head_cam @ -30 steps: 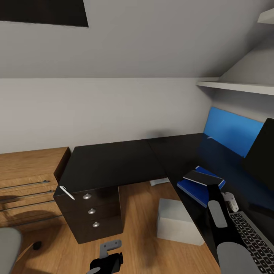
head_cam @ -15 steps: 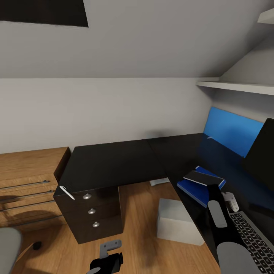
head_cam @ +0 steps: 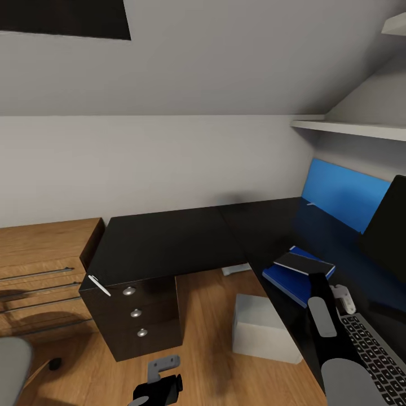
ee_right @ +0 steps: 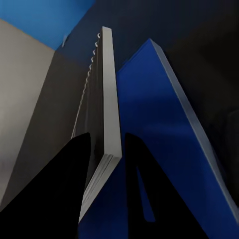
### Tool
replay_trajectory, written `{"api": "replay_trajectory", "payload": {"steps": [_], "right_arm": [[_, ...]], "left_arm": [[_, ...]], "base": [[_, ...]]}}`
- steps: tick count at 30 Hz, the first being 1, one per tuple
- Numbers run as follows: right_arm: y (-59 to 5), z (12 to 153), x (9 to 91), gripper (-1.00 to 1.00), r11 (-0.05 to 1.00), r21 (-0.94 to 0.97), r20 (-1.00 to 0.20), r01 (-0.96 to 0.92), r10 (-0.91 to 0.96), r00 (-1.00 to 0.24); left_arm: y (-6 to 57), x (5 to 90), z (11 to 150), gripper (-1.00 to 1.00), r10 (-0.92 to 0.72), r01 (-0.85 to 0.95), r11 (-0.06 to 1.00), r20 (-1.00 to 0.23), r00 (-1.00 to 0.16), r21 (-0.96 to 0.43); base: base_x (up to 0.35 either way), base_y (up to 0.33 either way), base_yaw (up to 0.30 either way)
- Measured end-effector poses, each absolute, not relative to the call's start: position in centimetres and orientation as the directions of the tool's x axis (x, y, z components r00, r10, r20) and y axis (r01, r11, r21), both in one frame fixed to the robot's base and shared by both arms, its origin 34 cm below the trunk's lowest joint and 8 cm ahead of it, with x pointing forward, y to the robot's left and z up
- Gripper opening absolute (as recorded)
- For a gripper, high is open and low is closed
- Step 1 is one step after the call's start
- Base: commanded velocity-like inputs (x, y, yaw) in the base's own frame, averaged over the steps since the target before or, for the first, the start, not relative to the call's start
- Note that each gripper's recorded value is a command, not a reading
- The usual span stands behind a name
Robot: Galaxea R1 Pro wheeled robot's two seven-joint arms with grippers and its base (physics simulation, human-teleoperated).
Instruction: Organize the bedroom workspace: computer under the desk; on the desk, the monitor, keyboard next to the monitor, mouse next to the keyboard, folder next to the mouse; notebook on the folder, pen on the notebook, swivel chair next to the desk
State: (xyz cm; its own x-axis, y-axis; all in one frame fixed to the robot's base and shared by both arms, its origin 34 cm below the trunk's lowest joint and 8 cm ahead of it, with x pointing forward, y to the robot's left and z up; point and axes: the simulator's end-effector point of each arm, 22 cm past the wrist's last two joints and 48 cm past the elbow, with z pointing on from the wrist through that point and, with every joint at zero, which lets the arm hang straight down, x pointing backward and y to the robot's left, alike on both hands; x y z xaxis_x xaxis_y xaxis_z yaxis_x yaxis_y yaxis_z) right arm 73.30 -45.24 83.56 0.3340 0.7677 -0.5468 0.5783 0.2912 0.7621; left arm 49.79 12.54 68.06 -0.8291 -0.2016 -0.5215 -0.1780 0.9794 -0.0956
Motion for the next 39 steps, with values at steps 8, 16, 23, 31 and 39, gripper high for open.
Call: {"api": "replay_trajectory", "payload": {"steps": [8,16,23,31,39], "right_arm": [[-45.3,83.6,73.3,-1.00,0.290,0.763,-0.547,0.578,0.766,0.338],[-45.3,83.8,73.3,-1.00,0.291,0.763,-0.547,0.578,0.766,0.338],[-45.3,84.9,73.3,-1.00,0.291,0.763,-0.548,0.578,0.765,0.338],[-45.3,85.2,73.3,-1.00,0.291,0.762,-0.548,0.578,0.765,0.337],[-45.3,85.2,73.3,1.00,0.292,0.763,-0.548,0.577,0.765,0.337]], "left_arm": [[12.5,49.8,68.1,1.00,-0.201,-0.178,0.979,-0.521,-0.829,-0.096],[12.5,49.8,68.2,1.00,-0.202,-0.177,0.979,-0.521,-0.829,-0.097],[12.5,49.8,69.3,1.00,-0.202,-0.178,0.979,-0.521,-0.829,-0.098],[12.5,49.8,69.6,1.00,-0.203,-0.178,0.979,-0.520,-0.830,-0.098],[12.5,49.8,69.6,1.00,-0.203,-0.178,0.979,-0.520,-0.830,-0.098]], "base": [[0.000,0.000,0.000],[0.000,0.000,0.000],[0.000,0.000,0.000],[0.000,0.000,0.000],[0.000,0.000,0.000]]}}
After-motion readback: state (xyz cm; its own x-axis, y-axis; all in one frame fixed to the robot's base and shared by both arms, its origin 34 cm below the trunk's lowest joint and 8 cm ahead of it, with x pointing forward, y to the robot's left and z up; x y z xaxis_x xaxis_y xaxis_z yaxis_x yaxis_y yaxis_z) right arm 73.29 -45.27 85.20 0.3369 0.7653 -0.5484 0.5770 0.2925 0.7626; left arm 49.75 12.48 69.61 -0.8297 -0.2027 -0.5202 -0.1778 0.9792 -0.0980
